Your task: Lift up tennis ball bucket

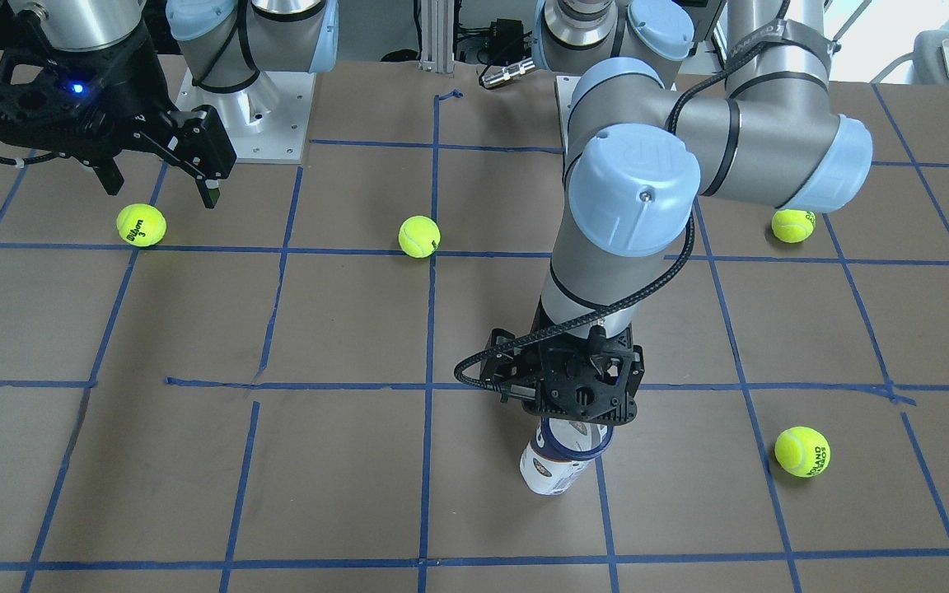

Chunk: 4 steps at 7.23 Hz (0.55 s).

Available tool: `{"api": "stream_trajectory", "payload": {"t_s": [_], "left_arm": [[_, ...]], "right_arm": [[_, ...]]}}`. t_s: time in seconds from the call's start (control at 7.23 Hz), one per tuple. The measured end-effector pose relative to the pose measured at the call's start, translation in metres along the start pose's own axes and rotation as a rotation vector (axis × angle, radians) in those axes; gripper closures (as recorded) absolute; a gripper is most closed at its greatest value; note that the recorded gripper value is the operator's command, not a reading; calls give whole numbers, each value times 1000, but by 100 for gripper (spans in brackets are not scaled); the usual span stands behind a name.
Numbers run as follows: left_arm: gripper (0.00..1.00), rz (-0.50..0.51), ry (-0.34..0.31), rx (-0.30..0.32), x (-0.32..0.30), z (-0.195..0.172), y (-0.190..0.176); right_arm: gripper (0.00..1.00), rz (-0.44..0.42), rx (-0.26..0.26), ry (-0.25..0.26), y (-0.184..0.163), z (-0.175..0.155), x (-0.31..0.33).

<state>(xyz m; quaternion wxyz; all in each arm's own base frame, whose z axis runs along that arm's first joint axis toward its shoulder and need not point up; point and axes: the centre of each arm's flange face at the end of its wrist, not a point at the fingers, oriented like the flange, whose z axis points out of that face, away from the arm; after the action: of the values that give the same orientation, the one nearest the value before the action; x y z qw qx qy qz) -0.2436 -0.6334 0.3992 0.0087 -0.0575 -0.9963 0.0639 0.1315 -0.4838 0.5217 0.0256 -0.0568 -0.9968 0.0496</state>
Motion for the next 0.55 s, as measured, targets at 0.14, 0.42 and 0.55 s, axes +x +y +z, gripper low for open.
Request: {"api": "stream_trajectory", "payload": {"t_s": [0.14,0.42,0.55], "left_arm": [[0,0,-2,-11,-3,-24,4],[0,-30,-4,-18,-29,-77,13],[0,-52,-6,-28,-59,-96,18]], "right_arm": [[0,0,0,0,0,0,0],[0,-1,-2,0,0,1,0],[0,-1,-4,0,1,2,0]]}}
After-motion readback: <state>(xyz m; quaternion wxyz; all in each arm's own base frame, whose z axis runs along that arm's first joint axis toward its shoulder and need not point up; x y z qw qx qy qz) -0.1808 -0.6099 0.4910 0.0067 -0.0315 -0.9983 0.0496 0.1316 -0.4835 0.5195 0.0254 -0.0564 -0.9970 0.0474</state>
